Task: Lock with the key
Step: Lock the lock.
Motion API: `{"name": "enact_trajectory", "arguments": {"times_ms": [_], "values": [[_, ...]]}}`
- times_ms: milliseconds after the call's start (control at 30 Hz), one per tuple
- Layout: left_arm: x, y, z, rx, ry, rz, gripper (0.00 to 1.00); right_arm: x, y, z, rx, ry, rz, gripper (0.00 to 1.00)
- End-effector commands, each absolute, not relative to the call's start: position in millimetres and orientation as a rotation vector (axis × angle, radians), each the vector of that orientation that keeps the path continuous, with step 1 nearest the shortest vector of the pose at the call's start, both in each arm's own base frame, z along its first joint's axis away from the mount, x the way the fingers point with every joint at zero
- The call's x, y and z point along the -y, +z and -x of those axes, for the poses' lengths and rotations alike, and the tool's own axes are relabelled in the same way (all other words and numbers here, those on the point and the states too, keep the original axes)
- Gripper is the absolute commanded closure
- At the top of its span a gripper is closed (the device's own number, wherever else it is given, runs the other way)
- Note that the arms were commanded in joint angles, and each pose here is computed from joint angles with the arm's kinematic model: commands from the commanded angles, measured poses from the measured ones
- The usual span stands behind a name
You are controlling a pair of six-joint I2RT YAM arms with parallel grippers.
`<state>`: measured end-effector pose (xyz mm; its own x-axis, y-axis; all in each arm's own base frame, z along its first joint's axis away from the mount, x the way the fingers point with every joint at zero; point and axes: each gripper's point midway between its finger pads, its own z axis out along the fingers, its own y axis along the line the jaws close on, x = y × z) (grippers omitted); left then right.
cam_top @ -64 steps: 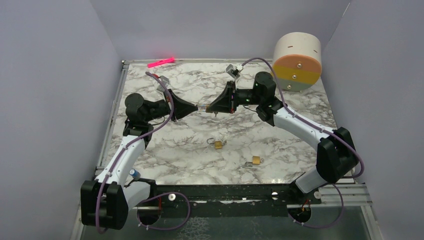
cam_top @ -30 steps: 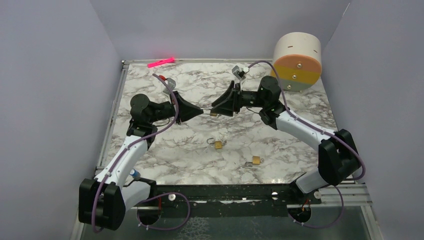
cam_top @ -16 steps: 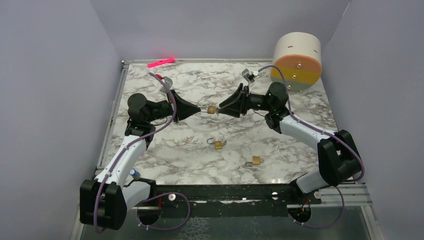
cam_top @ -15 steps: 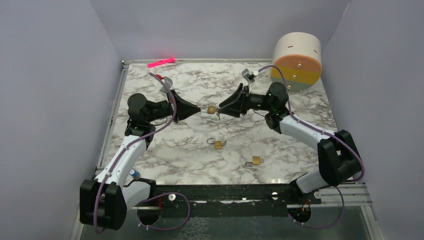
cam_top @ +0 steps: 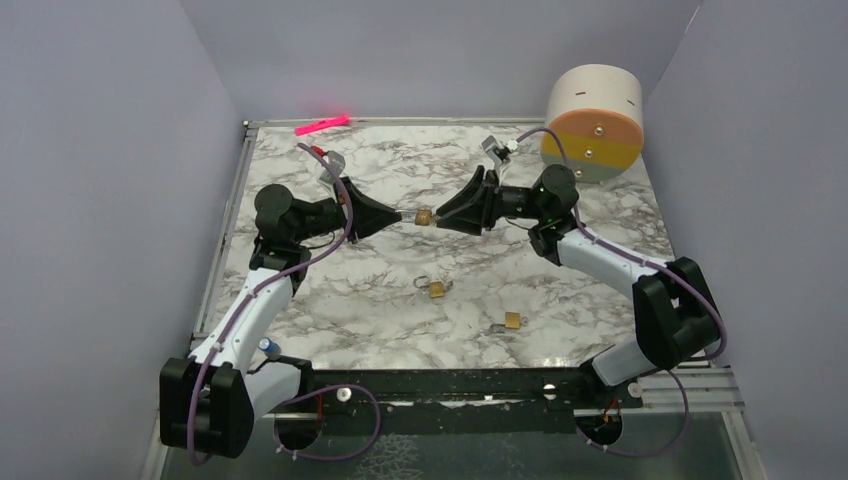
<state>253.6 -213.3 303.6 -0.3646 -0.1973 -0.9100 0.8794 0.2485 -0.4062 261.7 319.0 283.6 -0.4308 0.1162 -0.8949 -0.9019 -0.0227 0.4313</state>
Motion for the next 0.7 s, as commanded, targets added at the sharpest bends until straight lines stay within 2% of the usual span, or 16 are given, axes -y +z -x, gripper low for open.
{"name": "enact_trajectory", "arguments": {"times_ms": [0, 267, 400, 500, 667], "values": [[213.2, 320.6, -254.2, -1.438, -1.305, -0.719, 1.00, -322.8, 293.3, -261.8, -1.378, 1.594, 0.917, 0.54], [213.4, 319.6, -255.0, -1.442, -1.308, -0.716, 1.00, -327.5, 291.2, -261.3, -1.379, 1.606, 0.929, 0.55], [213.6, 318.2, -255.9, -1.446, -1.309, -0.714, 1.00, -329.8, 288.3, -261.1, -1.389, 1.610, 0.932, 0.59], [213.6, 317.1, -256.7, -1.450, -1.309, -0.712, 1.00, -329.8, 286.1, -261.5, -1.393, 1.610, 0.930, 0.72], [213.5, 316.3, -257.3, -1.451, -1.307, -0.710, 1.00, -329.8, 284.9, -261.4, -1.396, 1.609, 0.930, 0.99]]}}
